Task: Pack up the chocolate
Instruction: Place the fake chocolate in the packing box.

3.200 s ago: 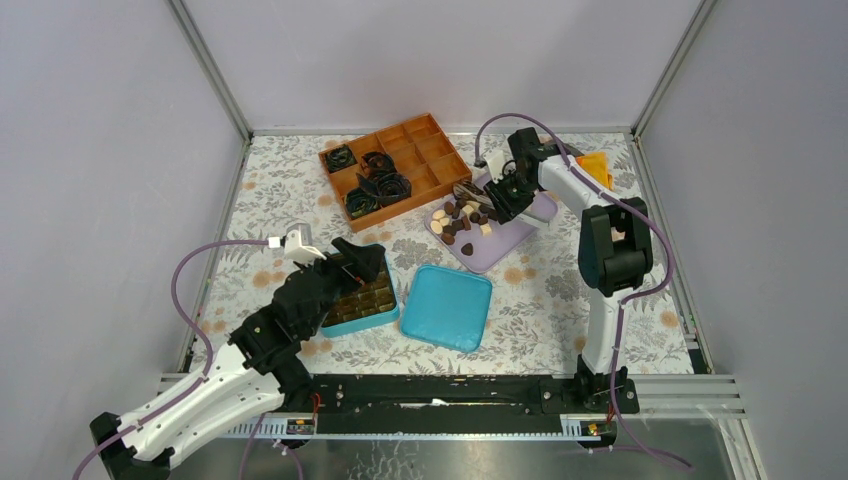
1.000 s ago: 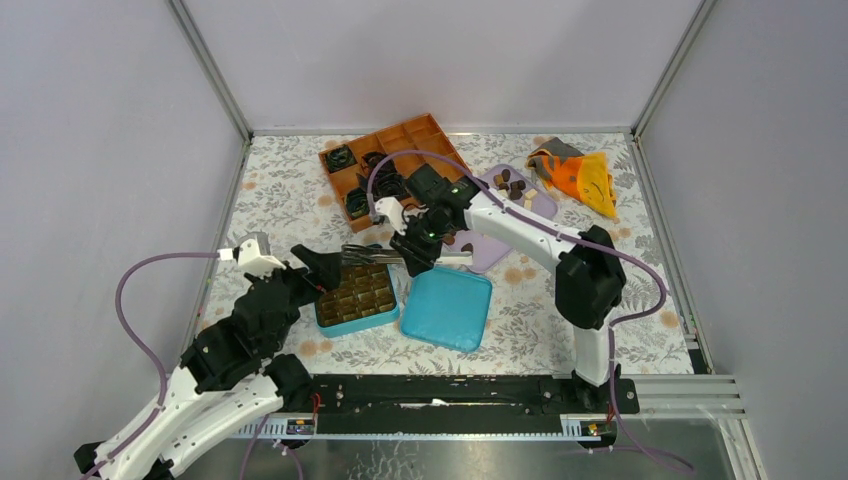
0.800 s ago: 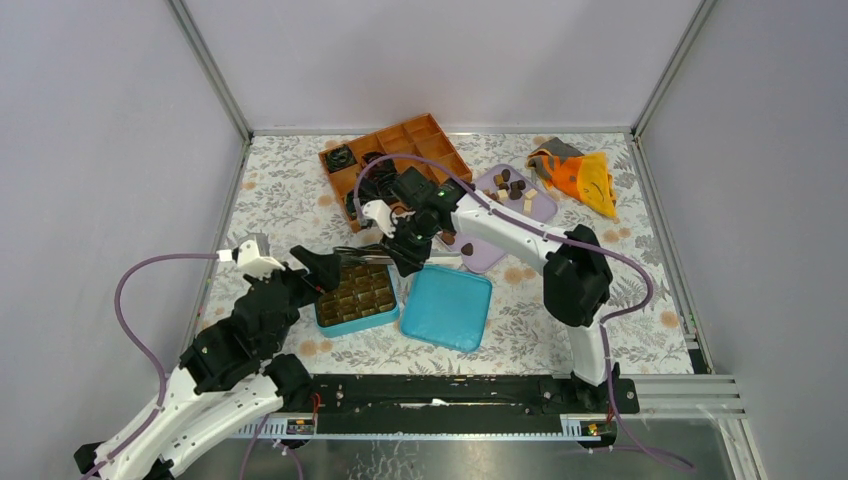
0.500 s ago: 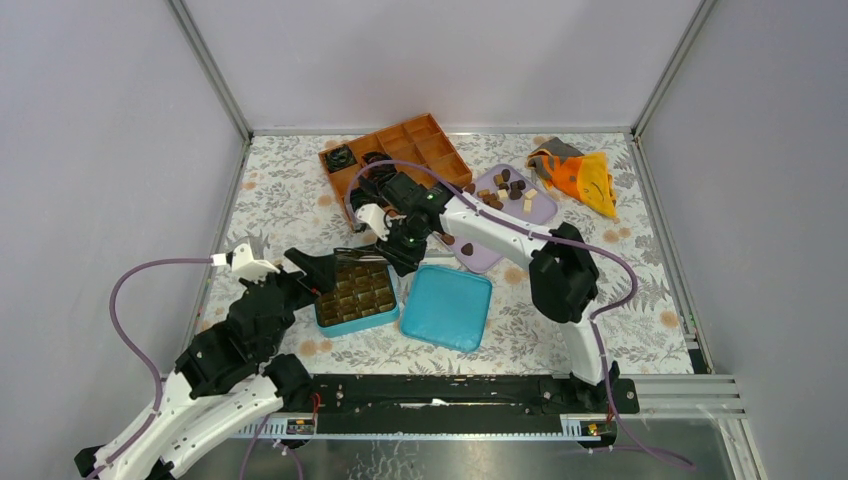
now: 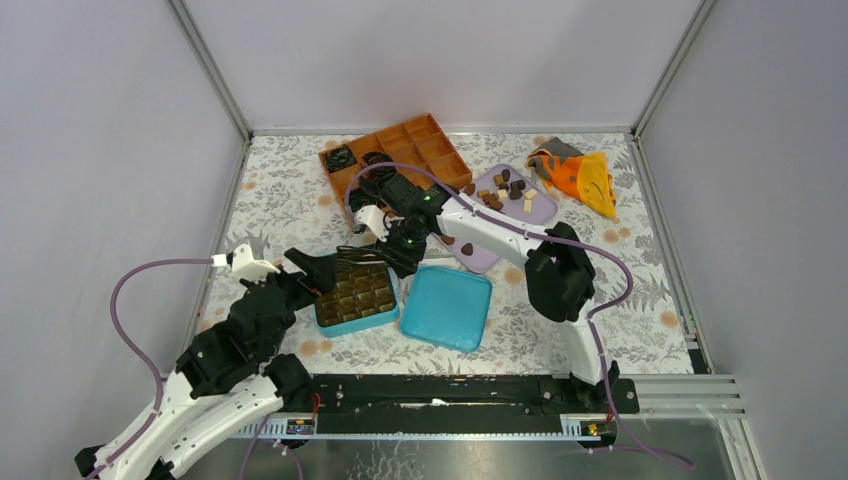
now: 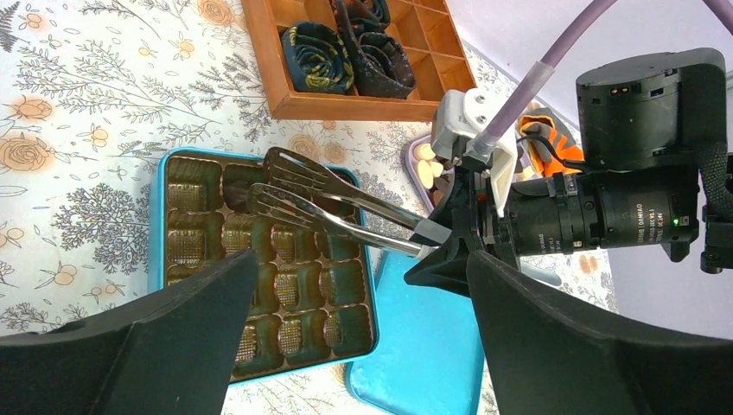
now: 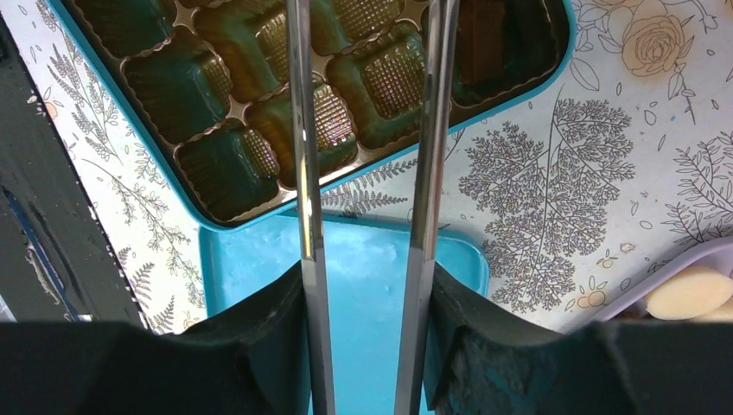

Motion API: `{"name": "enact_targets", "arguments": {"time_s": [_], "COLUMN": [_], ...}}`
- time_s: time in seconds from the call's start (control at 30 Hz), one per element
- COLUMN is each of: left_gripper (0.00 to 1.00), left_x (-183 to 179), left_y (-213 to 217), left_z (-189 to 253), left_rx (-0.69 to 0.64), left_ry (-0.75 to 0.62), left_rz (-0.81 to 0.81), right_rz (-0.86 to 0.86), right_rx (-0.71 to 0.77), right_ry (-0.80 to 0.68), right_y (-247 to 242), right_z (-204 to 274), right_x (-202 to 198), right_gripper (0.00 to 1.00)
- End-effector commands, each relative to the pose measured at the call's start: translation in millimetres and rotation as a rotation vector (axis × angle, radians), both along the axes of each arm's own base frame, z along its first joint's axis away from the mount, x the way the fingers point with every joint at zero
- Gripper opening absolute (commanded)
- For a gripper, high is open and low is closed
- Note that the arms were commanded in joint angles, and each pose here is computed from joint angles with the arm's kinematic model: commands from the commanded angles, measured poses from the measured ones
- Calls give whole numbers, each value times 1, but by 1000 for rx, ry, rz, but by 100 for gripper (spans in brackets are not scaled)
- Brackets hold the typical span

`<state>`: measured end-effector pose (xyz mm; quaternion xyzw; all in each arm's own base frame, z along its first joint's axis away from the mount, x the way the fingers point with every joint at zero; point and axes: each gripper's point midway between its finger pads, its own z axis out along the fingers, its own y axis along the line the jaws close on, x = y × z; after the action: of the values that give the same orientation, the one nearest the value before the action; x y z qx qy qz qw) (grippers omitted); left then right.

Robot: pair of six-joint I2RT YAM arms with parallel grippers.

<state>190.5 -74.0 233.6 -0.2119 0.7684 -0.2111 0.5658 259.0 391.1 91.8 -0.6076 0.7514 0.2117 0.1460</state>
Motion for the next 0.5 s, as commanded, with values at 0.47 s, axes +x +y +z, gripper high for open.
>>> {"name": "enact_targets", "arguments": {"time_s": [0.47], "left_gripper": [99], "left_x": [2], "left_y": [-4], "left_z": [21], "left_rx": [-84], "left_ry": [-86], "left_rz": [-16], "right_rz": [24], "right_rx": [217], "right_ry": [8], "right_y": [-14], "right_z": [90], "right_x": [-18], "right_gripper": [44]}}
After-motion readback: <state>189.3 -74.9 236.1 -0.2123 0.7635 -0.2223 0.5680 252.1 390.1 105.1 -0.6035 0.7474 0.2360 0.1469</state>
